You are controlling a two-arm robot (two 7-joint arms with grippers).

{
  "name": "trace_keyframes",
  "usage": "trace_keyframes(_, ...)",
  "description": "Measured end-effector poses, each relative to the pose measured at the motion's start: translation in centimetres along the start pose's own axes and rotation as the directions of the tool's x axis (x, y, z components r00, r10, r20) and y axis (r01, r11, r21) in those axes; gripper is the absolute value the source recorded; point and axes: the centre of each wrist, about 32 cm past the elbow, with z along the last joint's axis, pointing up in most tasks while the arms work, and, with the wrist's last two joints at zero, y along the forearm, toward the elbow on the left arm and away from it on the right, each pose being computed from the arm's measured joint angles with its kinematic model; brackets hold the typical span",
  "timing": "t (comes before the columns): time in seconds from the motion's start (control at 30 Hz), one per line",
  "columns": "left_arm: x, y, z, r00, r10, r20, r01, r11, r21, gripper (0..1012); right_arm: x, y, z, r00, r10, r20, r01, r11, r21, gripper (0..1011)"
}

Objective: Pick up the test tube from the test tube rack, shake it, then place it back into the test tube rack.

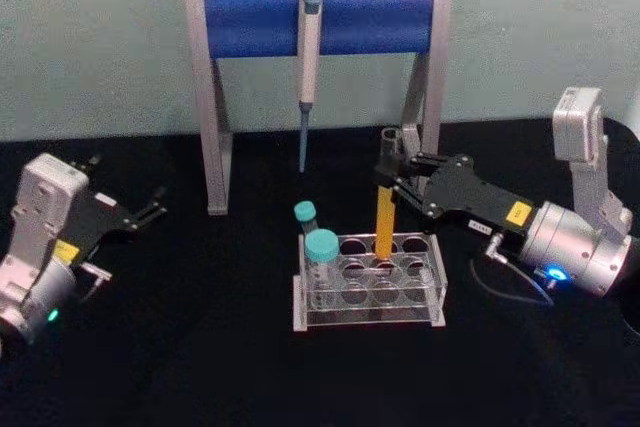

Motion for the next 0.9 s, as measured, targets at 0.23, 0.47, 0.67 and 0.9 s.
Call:
trace_keyframes(0.23, 0.00, 0.00, 0.00, 1.0000, 0.000, 0.000, 0.000, 1.0000, 0.000, 1001, 0.0, 0.1, -0.4, 1.000, -0.005, 0.000, 0.005, 1.000, -0.026, 221)
trace_keyframes(0.47, 0.00, 0.00, 0.00, 1.0000, 0.000, 0.000, 0.000, 1.0000, 0.000, 1001, 0.0, 0.1, -0.8, 1.000, -0.007, 0.001, 0.007, 0.999, -0.047, 221)
trace_keyframes(0.67, 0.00, 0.00, 0.00, 1.0000, 0.000, 0.000, 0.000, 1.0000, 0.000, 1001, 0.0, 0.4, -1.1, 1.000, -0.004, 0.001, 0.005, 0.998, -0.063, 221)
trace_keyframes(0.9, 0.00, 0.00, 0.00, 1.0000, 0.000, 0.000, 0.000, 1.0000, 0.000, 1001, -0.1, 0.5, -1.3, 1.000, -0.001, 0.002, 0.002, 0.996, -0.084, 221)
